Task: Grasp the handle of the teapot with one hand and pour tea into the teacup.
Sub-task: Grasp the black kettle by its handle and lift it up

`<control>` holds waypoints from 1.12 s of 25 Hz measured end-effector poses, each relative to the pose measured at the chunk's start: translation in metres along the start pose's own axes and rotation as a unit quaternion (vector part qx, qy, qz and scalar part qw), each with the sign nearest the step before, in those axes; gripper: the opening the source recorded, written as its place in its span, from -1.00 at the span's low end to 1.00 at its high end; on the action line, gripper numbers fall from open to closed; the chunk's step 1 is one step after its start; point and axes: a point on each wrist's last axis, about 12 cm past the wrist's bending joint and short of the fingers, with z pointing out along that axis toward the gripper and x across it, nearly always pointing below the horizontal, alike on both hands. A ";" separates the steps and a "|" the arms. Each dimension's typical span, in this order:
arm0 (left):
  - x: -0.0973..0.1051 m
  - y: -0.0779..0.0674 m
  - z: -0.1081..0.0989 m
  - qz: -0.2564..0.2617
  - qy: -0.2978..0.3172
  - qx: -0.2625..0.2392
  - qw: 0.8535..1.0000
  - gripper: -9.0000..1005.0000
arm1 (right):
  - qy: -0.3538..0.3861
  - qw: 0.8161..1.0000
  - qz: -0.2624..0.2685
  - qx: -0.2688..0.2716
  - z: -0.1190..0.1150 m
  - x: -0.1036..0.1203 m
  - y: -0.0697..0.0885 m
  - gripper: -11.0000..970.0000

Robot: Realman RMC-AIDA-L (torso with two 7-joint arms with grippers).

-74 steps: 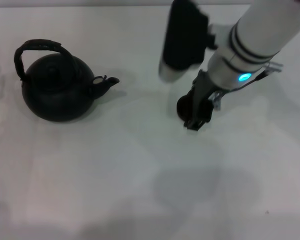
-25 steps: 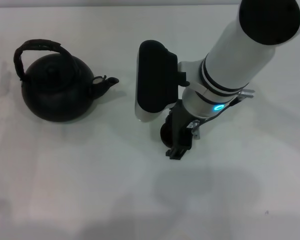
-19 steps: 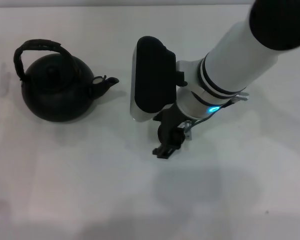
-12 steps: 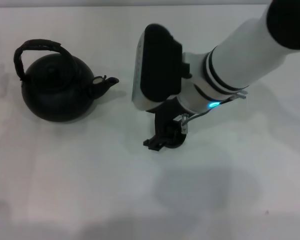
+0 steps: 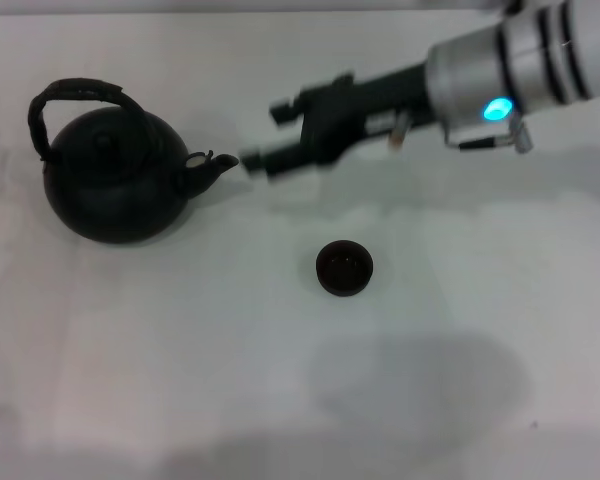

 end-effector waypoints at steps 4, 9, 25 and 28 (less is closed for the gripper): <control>-0.003 0.001 -0.002 -0.008 -0.019 -0.010 1.000 0.20 | -0.165 0.973 0.163 -0.001 -0.026 0.021 -0.037 0.76; -0.004 0.002 -0.003 -0.011 -0.027 -0.013 0.999 0.20 | -0.353 0.878 0.318 0.054 -0.050 0.073 -0.062 0.75; 0.006 0.000 -0.026 0.012 0.019 0.033 0.999 0.20 | -0.231 0.830 -0.018 0.508 -0.094 0.156 -0.095 0.74; 0.012 0.001 -0.047 0.019 0.044 0.054 0.997 0.20 | -0.239 0.820 0.011 0.520 -0.102 0.156 -0.100 0.74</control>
